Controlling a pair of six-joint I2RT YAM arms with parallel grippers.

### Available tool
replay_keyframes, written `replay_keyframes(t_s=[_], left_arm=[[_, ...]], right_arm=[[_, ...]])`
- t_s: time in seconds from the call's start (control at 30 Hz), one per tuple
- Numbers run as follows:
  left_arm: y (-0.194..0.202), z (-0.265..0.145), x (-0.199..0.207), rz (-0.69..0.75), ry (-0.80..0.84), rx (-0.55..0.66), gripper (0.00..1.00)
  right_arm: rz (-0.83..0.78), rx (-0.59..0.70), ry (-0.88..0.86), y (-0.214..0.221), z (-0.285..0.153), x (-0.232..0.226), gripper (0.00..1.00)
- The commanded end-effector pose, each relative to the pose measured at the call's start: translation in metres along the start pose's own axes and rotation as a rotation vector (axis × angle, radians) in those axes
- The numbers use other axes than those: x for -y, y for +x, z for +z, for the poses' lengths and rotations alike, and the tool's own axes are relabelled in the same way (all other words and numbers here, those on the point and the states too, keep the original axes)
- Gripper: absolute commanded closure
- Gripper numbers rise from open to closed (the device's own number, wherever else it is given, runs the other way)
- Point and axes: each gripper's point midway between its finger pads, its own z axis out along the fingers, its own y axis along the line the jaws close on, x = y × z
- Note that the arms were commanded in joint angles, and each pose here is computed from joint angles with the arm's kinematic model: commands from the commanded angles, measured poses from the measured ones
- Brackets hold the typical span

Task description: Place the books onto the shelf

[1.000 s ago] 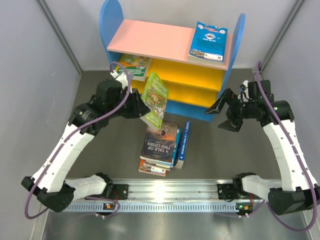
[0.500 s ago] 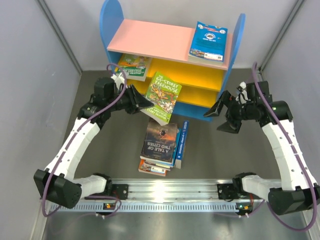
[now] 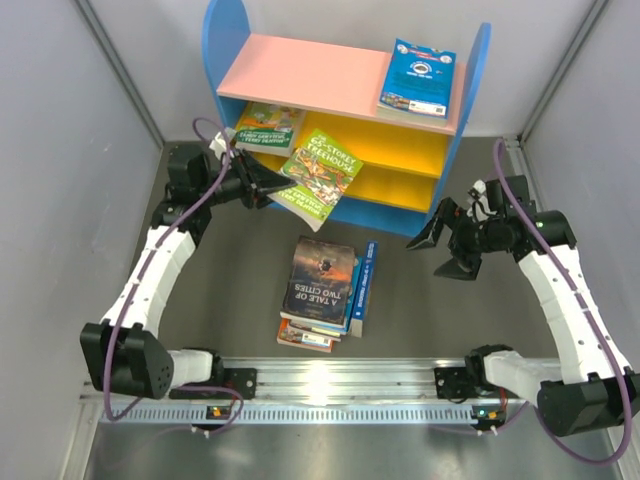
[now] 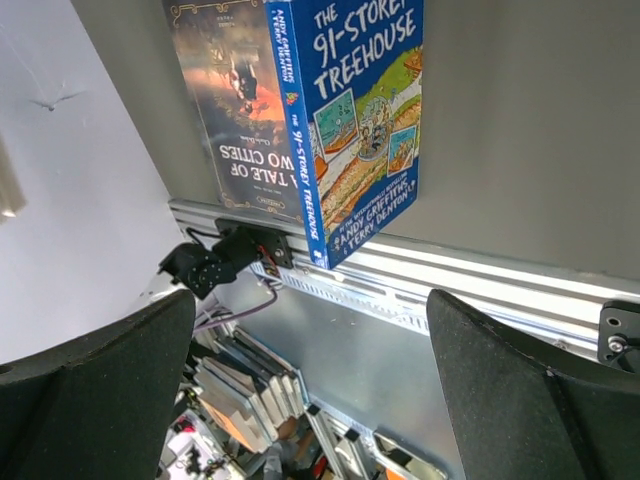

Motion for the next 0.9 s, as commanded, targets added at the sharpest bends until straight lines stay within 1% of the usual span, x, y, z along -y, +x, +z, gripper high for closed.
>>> replay_keyframes(t_s=[0.0,0.07,0.1,0.27,0.4,0.5,0.53,0.6,0.63,0.77,0.87], left_arm=[[-0.063,-0.018,0.072,0.253,0.215,0.243,1.00],[-0.071,-0.023,0.075,0.247,0.237,0.264,1.00],[-0.075,-0.025,0.083,0.249,0.274,0.274,1.00],[-0.090,-0.029,0.089,0.243,0.313,0.301,1.00],[-0.101,-0.028,0.085,0.218,0.304,0.320,1.00],[-0.111,-0.026,0.080,0.201,0.282,0.356,1.00],[-0.122,-0.030,0.068,0.165,0.232,0.388,1.00],[-0.135,-0.032,0.065,0.183,0.198,0.447,1.00],[-0.139,-0.031,0.058,0.163,0.167,0.456,1.00],[-0.156,-0.029,0.048,0.169,0.098,0.505,1.00],[-0.170,-0.028,0.041,0.149,0.076,0.527,1.00]], right_arm=[[-0.042,0.025,-0.025,-0.003,-0.004,-0.003,0.03],[-0.044,0.023,-0.024,-0.003,-0.003,-0.003,0.03],[-0.045,0.023,-0.024,-0.003,-0.003,-0.003,0.03],[-0.046,0.015,-0.019,-0.005,0.001,-0.001,0.03],[-0.039,0.006,-0.015,-0.005,0.005,0.001,0.03],[-0.040,-0.001,-0.017,-0.005,0.008,0.002,0.03],[-0.038,-0.004,-0.015,-0.006,0.009,0.002,0.03],[-0.038,-0.007,-0.016,-0.007,0.010,0.002,0.03],[-0.037,-0.008,-0.013,-0.008,0.011,0.002,0.04],[-0.034,-0.013,-0.016,-0.010,0.014,0.002,0.04],[-0.034,-0.014,-0.013,-0.011,0.016,0.002,0.04]])
